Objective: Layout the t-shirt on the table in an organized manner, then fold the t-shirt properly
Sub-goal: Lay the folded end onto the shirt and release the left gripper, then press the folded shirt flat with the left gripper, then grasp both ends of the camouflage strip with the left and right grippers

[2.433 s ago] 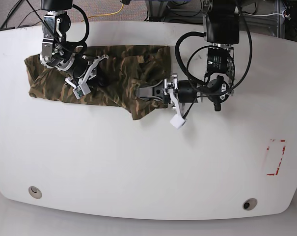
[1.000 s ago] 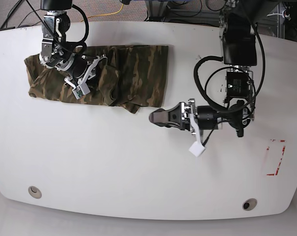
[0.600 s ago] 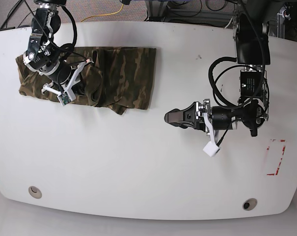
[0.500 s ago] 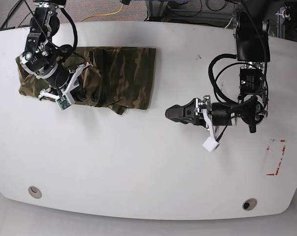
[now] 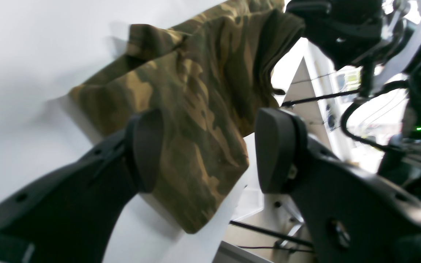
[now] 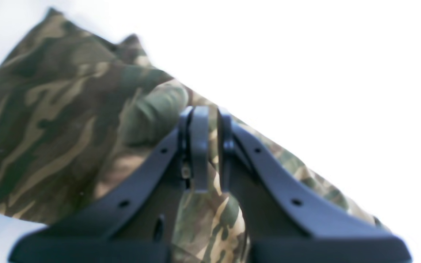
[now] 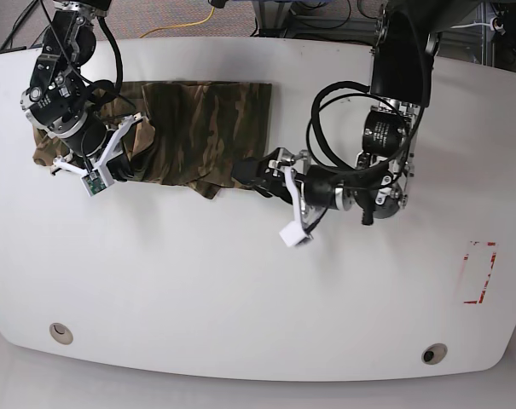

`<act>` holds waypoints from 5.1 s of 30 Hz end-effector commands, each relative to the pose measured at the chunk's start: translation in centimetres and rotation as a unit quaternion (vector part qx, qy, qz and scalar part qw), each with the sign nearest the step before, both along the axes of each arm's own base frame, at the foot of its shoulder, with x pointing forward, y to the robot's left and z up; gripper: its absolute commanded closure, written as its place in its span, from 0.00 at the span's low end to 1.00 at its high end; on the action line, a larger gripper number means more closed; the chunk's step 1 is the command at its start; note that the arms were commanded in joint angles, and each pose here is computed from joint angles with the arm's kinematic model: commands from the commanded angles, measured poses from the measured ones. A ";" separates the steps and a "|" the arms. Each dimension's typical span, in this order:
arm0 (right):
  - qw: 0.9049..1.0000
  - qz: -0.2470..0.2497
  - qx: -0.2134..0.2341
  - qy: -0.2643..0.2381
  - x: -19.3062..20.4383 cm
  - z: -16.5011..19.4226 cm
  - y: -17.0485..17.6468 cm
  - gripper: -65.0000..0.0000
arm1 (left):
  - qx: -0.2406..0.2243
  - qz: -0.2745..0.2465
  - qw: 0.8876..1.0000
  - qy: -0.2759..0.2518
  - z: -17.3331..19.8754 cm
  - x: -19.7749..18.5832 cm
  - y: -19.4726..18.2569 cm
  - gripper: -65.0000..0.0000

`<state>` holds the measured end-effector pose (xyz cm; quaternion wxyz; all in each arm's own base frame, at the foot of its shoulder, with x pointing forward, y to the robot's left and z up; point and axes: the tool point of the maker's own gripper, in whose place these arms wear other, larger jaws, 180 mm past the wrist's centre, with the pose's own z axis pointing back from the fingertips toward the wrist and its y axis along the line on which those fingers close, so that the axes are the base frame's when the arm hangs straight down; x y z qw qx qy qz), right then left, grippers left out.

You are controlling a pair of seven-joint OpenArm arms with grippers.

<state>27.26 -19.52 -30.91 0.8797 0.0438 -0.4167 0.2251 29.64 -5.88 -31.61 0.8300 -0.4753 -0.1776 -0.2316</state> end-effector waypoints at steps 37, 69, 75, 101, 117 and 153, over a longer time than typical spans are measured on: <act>0.990 -0.108 -0.052 -0.076 2.1 4.7 -7.8 0.93 | 0.054 -0.088 0.992 -0.071 -4.9 -3.8 -2.6 0.46; 0.989 -0.119 -0.041 -0.074 1.8 4.3 -7.7 0.93 | 0.096 -0.153 0.961 -0.210 -2.1 -4.4 -3.6 0.64; 0.989 -0.119 -0.041 -0.072 1.7 4.2 -7.7 0.93 | 0.091 -0.159 0.960 -0.211 -2.0 -4.8 -4.1 0.64; 0.989 -0.121 -0.038 -0.073 1.8 4.2 -7.6 0.93 | 0.148 -0.161 0.966 -0.137 -9.0 -5.9 -3.1 0.89; 0.989 -0.123 -0.038 -0.072 1.7 4.2 -7.8 0.93 | 0.195 -0.159 0.964 -0.090 -12.9 -6.2 -0.1 0.89; 0.982 -0.179 0.056 0.036 0.3 -0.9 -11.6 0.11 | 0.308 -0.101 0.942 -0.081 -14.2 -2.6 13.5 0.89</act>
